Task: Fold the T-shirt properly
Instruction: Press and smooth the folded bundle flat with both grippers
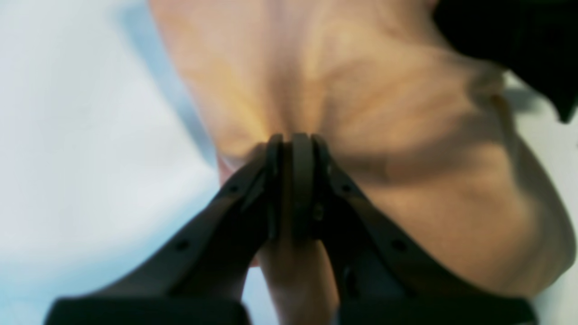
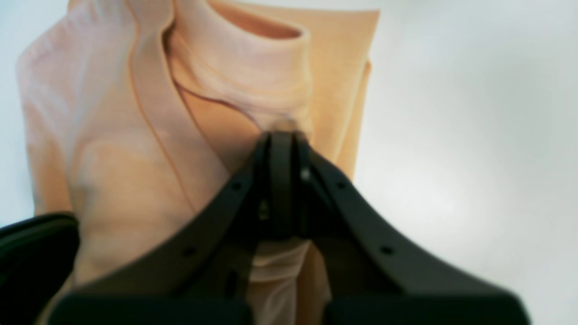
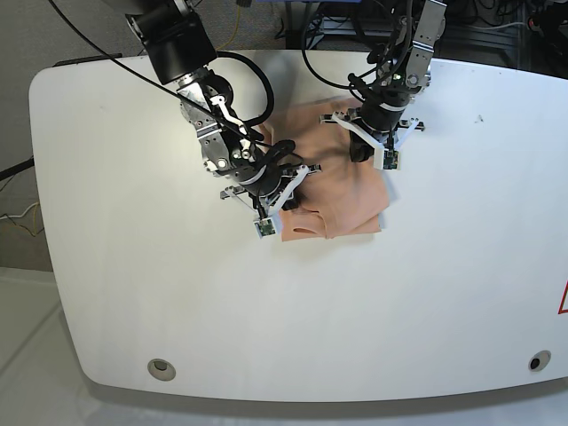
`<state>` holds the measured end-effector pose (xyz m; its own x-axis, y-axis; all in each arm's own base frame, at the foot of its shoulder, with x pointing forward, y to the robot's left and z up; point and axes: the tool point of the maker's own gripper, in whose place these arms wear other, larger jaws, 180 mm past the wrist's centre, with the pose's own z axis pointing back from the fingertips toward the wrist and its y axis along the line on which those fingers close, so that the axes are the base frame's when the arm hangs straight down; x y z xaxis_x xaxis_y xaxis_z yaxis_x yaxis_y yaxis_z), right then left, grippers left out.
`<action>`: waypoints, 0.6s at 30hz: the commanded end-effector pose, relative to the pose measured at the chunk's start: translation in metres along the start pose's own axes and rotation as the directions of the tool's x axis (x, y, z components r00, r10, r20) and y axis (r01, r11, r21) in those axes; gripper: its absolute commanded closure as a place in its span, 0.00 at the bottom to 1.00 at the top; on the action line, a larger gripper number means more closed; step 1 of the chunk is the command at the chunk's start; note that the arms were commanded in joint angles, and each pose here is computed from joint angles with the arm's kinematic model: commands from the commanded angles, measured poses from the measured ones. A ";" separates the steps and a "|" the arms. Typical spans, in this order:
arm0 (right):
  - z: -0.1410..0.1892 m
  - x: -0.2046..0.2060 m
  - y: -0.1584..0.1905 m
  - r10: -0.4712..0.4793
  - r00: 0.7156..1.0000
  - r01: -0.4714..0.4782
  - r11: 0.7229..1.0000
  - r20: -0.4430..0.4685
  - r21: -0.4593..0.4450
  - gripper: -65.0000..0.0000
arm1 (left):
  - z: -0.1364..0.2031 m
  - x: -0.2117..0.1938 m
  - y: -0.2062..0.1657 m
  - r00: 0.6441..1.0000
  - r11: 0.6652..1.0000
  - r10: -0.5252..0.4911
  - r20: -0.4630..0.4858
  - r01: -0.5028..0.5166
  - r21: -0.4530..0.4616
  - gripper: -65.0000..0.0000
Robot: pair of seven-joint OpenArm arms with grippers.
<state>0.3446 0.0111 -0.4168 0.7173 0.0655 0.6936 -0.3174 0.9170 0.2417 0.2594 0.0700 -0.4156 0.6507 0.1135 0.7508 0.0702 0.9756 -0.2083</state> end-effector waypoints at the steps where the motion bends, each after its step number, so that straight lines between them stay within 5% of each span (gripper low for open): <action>1: 0.005 0.011 -0.009 -0.029 0.998 0.030 0.999 0.047 -0.018 0.99 | -0.004 0.022 -0.002 0.999 1.000 -0.012 0.053 0.013 -0.006 0.98; 18: 0.016 0.016 -0.032 -0.112 0.988 0.119 0.991 0.107 -0.058 0.99 | -0.012 0.056 0.011 0.992 0.998 -0.063 0.114 0.062 0.011 0.98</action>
<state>0.3465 -0.0237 -0.4198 0.7120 -0.0670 0.6990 -0.1863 0.9417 0.2801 0.2986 0.0848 -0.3954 0.5918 0.0743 0.8027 0.0917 0.9831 -0.1585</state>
